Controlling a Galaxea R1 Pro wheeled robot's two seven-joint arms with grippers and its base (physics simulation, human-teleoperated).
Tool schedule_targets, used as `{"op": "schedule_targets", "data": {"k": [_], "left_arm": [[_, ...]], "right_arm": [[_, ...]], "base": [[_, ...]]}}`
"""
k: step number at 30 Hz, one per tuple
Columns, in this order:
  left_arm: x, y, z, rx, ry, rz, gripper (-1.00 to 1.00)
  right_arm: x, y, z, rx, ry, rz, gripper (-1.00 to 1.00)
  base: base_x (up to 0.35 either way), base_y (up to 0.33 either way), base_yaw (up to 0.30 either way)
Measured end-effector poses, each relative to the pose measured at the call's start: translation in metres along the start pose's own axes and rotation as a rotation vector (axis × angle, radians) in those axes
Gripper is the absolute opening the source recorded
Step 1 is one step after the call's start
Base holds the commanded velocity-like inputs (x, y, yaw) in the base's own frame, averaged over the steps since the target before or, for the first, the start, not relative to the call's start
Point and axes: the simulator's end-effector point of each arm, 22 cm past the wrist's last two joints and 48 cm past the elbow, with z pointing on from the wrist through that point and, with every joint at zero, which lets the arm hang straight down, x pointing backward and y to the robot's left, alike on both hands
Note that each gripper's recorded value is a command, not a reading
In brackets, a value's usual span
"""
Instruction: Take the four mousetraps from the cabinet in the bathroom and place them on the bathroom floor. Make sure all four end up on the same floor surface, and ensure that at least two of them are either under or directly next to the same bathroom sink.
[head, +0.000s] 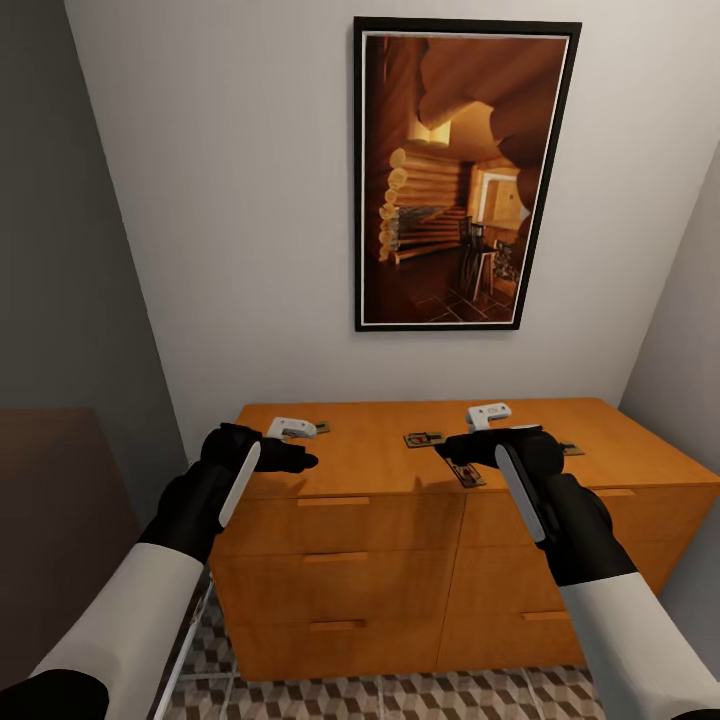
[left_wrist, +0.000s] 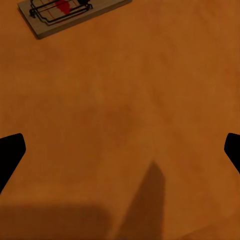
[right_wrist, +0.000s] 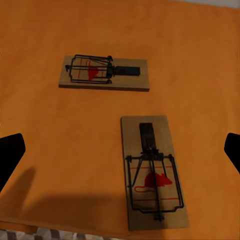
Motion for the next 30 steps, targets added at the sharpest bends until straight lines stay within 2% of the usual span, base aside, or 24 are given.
{"op": "schedule_targets", "data": {"k": [30], "left_arm": [[-0.0001,0.0007,-0.0001,-0.002,0.0,-0.001,1.0]], "right_arm": [[0.0004,0.002,0.0002,-0.008,0.001,0.0,1.0]], "base": [[0.0,0.0,0.0]]}}
